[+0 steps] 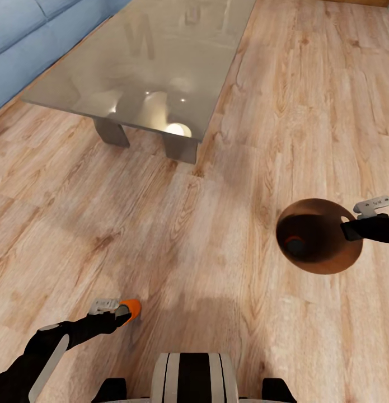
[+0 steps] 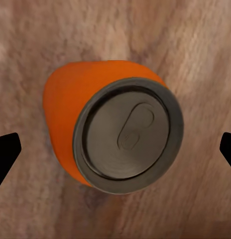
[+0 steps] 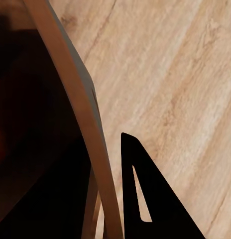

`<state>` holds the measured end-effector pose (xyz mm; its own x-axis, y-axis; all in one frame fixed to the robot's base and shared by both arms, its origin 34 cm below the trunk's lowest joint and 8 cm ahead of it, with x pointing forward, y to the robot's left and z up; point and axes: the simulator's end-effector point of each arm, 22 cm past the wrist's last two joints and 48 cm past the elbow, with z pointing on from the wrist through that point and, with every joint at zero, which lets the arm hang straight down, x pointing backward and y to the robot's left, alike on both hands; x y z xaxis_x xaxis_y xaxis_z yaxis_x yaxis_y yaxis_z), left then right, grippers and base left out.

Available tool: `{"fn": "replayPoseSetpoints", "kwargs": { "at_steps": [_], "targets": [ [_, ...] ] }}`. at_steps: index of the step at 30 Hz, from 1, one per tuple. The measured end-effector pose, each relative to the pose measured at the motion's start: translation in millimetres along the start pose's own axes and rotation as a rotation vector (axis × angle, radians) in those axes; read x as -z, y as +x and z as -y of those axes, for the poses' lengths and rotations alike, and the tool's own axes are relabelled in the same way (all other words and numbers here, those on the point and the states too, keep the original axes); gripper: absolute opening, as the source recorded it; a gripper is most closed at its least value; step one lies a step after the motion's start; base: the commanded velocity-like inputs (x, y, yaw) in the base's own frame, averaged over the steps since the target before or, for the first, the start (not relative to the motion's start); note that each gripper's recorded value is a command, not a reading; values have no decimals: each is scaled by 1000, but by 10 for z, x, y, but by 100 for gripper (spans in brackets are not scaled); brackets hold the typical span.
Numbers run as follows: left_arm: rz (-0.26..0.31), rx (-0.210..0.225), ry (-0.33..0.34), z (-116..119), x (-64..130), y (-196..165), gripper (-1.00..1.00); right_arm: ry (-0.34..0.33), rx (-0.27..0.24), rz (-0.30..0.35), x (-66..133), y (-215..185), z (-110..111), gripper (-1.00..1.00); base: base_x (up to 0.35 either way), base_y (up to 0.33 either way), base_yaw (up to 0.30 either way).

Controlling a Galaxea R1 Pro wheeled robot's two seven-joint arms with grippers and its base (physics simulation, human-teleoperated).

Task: Put the three can of soda from the living room inside the tash can in the kitchen.

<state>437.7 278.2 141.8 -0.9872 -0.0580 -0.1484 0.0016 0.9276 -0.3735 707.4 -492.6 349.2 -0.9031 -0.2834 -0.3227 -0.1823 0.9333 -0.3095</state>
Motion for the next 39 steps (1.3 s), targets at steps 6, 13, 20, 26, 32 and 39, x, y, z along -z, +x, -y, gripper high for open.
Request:
{"fn": "replayPoseSetpoints", "kwargs": {
  "at_steps": [6,13,20,26,32,39],
  "targets": [
    [-7,3,0,-9,-22,34,100,-1,2,-8,-41,31,-15,-100,50,0,0],
    [-15,6,0,-20,-43,68,100,-7,4,-21,-90,89,-52,-100,73,0,0],
    [-29,11,-2,-41,-84,132,100,-12,8,-39,-170,165,-94,-100,7,0,0],
    [-37,15,-2,-53,-109,170,-100,-15,11,-47,-218,199,-119,-100,0,0,0],
    [-38,19,4,-44,-118,180,-100,-19,14,-60,-250,258,-147,-100,0,0,0],
    [-33,16,2,-39,-97,155,-100,-20,16,-55,-215,248,-148,-100,0,0,0]
  ]
}}
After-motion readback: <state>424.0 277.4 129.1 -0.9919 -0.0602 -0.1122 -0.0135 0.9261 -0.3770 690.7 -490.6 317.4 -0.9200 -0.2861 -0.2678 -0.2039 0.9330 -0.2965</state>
